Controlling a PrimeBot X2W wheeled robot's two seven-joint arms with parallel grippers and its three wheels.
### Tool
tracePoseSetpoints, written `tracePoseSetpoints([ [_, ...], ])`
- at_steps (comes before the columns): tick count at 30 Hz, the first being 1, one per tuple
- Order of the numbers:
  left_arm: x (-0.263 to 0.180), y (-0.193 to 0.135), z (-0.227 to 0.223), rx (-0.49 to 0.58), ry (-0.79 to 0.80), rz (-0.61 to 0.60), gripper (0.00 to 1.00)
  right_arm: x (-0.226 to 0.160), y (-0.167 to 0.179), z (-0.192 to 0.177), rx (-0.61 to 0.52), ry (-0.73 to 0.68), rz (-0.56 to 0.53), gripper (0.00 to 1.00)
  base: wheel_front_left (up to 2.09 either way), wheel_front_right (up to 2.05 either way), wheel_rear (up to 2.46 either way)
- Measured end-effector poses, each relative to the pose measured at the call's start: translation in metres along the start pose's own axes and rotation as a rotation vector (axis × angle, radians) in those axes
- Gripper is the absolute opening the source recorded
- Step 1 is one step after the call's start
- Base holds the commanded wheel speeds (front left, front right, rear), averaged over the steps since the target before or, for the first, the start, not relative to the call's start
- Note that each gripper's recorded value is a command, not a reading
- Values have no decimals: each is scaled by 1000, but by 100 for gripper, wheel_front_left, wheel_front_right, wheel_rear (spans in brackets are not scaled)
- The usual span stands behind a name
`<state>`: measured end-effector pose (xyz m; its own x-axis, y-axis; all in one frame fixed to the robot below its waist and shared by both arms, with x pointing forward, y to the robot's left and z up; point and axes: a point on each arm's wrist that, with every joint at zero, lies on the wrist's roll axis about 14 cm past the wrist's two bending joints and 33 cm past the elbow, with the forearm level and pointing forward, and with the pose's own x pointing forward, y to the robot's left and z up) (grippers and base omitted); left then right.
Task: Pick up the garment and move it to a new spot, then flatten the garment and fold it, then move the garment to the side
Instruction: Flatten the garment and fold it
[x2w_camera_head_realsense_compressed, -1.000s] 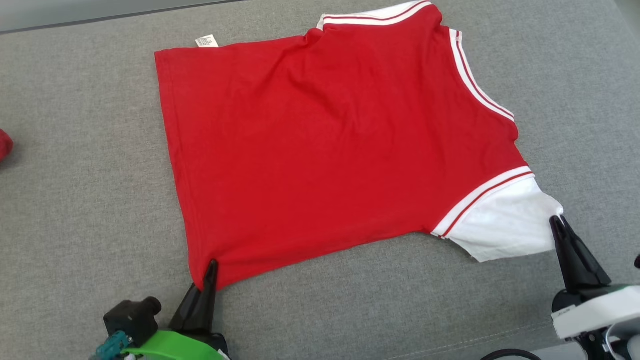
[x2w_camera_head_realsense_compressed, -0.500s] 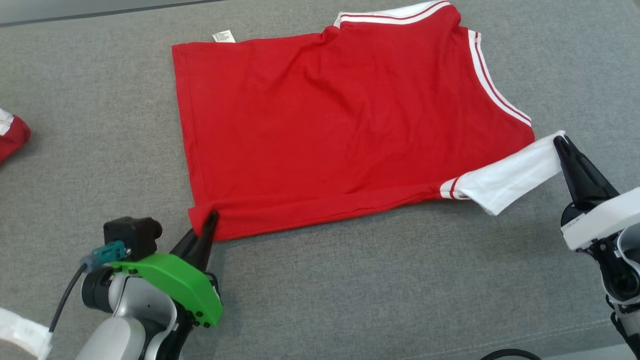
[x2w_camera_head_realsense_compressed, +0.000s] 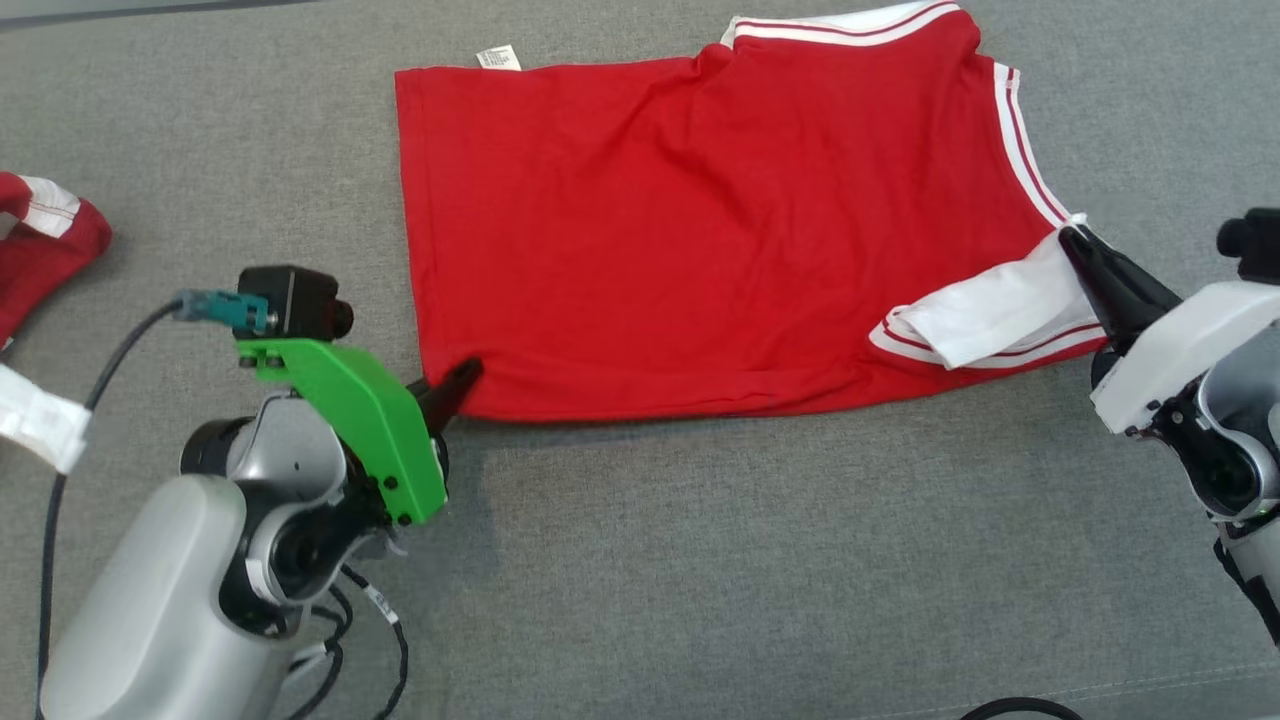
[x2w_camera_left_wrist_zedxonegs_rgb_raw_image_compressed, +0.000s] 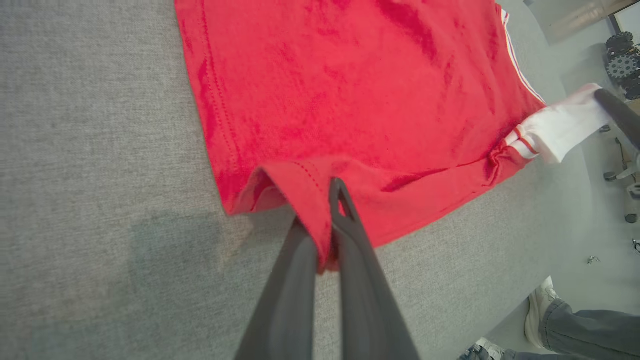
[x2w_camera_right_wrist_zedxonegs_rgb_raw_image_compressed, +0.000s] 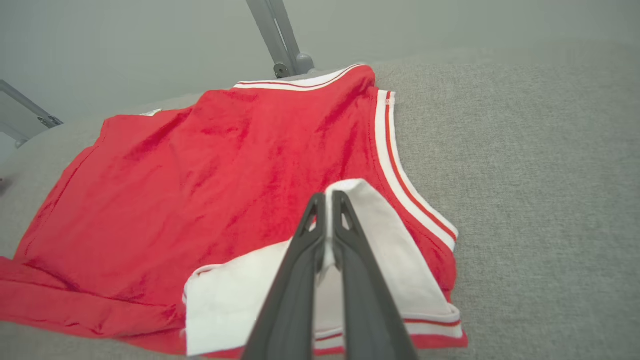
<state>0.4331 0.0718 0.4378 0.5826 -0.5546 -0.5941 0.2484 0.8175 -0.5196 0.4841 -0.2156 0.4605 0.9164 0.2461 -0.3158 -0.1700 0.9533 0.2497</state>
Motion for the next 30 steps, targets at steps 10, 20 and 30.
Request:
tracePoseSetpoints([
  [10,4,0,28,-92,123,37,0,10,11,-2,-141,164,55,0,0,0,0],
  [20,7,2,19,-144,220,70,0,18,1,8,-188,156,34,0,0,0,0],
  [30,-21,-25,17,-170,192,-11,0,2,6,30,-191,81,70,0,0,0,0],
])
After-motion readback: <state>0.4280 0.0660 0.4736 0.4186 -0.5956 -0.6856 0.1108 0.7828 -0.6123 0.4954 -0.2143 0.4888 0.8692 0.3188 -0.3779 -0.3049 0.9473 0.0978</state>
